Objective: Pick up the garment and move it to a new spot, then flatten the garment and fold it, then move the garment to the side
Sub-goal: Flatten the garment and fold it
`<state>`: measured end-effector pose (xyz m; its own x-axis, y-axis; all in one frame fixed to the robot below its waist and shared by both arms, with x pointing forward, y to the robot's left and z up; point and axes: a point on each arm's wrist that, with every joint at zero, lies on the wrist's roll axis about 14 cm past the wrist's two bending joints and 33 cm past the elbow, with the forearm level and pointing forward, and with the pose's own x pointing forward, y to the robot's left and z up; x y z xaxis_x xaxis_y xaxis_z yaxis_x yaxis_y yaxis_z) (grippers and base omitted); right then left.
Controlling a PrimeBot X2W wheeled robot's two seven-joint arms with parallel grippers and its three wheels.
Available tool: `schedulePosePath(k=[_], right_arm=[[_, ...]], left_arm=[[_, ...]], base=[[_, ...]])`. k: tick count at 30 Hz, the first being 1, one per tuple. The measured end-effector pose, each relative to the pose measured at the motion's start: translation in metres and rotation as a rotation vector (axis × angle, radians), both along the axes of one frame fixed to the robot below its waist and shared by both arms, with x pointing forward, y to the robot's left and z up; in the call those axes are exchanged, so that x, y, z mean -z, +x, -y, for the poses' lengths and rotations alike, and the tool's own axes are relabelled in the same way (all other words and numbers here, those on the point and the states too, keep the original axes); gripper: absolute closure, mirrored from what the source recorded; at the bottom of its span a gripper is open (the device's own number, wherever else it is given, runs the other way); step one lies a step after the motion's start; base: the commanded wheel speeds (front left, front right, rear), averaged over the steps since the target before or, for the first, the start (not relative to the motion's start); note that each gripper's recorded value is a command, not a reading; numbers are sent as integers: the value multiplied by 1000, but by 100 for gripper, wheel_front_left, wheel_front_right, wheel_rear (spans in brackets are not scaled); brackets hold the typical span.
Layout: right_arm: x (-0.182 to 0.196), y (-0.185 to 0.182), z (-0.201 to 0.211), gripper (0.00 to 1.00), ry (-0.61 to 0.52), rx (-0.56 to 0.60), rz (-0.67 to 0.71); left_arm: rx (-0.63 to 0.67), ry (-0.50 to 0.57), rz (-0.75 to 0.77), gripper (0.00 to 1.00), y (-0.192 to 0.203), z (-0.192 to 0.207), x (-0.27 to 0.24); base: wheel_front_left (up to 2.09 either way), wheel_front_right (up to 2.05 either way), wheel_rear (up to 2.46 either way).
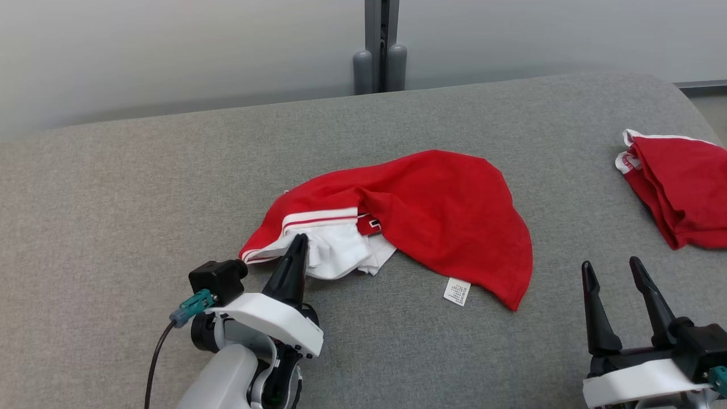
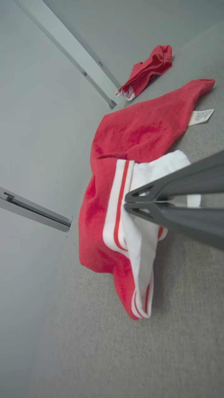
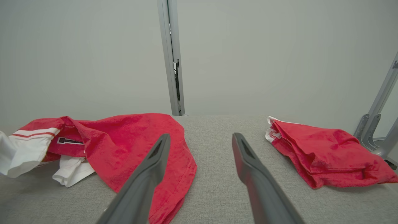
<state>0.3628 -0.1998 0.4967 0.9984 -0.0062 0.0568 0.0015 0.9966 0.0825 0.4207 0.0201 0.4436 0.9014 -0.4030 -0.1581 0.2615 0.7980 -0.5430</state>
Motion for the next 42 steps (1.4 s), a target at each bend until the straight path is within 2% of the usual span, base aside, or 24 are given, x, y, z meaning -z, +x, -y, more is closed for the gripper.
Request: schedulePosePath(k=[7, 11, 15, 18, 22, 25, 28, 30, 37, 42], right_arm=[[2, 6, -4, 0, 5, -14, -4], [-5, 15, -10, 0, 10, -31, 17], [-10, 19, -3, 0, 23, -11, 32], [-8, 17, 7, 0, 36, 21, 24], [-1, 8, 26, 0, 51, 83, -1], [5, -2, 42, 0, 53, 137, -26], [12, -11, 57, 0, 47, 191, -52], [16, -16, 65, 0, 43, 216, -70], [16, -17, 75, 0, 20, 245, -70], [14, -17, 66, 0, 1, 213, -62]], left_arm=[[-17, -150, 165, 100, 9, 2, -71], [29, -146, 238, 100, 35, 9, -113], [34, -60, 264, 100, 78, 6, -134], [8, 23, 207, 100, 114, -4, -124], [-99, 116, 142, 100, 164, -39, -105], [-132, 172, 117, 100, 188, -50, -86], [-127, 156, 68, 100, 199, -42, -60], [-116, 155, 49, 0, 202, -37, -43], [-89, 176, 97, 0, 189, -36, -29], [21, 172, -19, 0, 117, -20, 10]], base=[[0, 0, 0], [0, 0, 0], [0, 0, 0], [0, 0, 0], [0, 0, 0], [0, 0, 0], [0, 0, 0], [0, 0, 0], [0, 0, 0], [0, 0, 0]])
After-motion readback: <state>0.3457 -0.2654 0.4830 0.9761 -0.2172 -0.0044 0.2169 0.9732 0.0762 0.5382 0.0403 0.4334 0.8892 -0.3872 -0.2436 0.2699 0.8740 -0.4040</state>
